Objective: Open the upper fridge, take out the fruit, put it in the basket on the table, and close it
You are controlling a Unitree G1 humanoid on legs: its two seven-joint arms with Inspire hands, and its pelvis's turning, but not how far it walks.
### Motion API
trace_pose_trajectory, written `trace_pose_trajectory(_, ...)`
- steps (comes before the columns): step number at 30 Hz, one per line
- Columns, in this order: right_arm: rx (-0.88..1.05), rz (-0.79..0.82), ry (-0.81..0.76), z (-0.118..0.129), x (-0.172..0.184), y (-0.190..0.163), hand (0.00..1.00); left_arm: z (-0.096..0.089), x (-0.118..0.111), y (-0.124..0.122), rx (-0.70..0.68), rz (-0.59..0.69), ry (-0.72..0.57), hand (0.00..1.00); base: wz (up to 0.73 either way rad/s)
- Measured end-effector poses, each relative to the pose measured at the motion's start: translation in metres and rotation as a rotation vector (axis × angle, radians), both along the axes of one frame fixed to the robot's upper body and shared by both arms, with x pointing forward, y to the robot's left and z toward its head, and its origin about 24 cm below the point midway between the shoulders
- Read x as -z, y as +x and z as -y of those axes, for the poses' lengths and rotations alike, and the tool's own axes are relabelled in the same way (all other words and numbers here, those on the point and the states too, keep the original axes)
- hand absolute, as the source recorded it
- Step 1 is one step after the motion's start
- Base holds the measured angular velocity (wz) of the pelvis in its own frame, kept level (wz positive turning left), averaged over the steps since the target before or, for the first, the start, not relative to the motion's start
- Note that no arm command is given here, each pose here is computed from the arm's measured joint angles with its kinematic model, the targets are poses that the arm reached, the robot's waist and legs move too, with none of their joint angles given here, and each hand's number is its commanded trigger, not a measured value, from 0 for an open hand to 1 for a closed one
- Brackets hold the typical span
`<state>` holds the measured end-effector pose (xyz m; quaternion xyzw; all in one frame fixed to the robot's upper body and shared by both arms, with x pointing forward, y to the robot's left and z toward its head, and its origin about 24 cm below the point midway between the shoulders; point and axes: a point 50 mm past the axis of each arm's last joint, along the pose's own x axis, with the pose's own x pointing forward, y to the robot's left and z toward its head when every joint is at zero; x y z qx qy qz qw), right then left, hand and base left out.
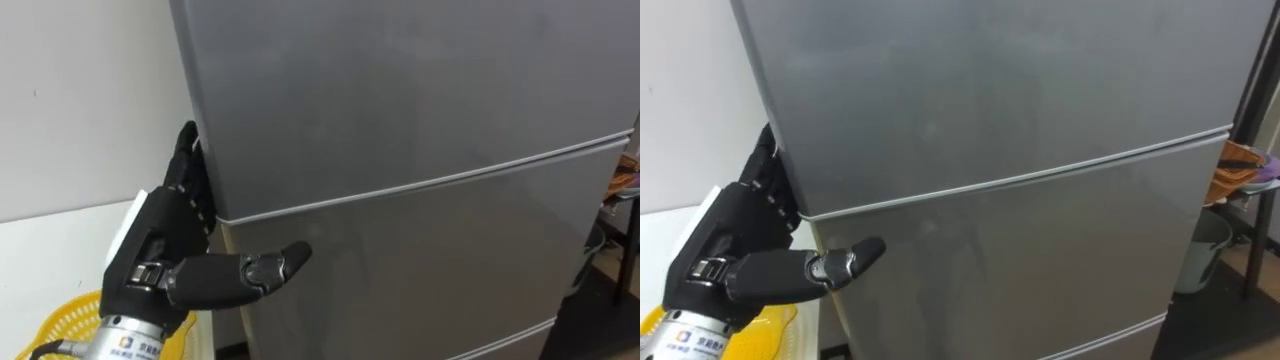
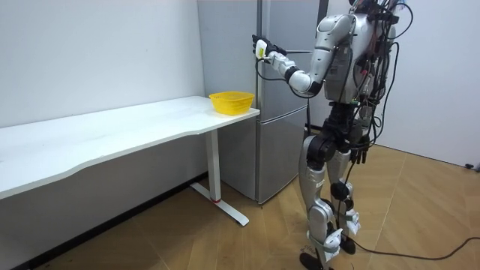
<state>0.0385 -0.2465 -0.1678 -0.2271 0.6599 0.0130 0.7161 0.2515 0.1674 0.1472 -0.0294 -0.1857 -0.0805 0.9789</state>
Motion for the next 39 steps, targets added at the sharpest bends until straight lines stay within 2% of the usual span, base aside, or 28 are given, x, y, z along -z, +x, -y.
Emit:
trace_pose_trajectory(4, -0.010, -0.016, 0.003, -0.001, 0.000, -0.001, 0.00, 0.002, 0.002, 0.000, -0.010, -0.010, 0.044, 0.00, 0.00)
trace_pose_trajectory(23, -0.082, -0.049, 0.011, -0.001, 0.000, 0.000, 0.00, 0.009, 0.005, 0.001, 0.027, -0.038, 0.071, 0.00, 0.00)
trace_pose_trajectory(36, -0.084, -0.062, 0.022, 0.000, 0.001, -0.004, 0.00, 0.015, -0.007, -0.005, 0.071, -0.008, 0.084, 0.00, 0.08)
trace_pose_trajectory(39, -0.084, -0.064, 0.024, 0.000, 0.001, -0.005, 0.00, 0.018, -0.020, -0.012, 0.093, 0.054, 0.081, 0.00, 0.10)
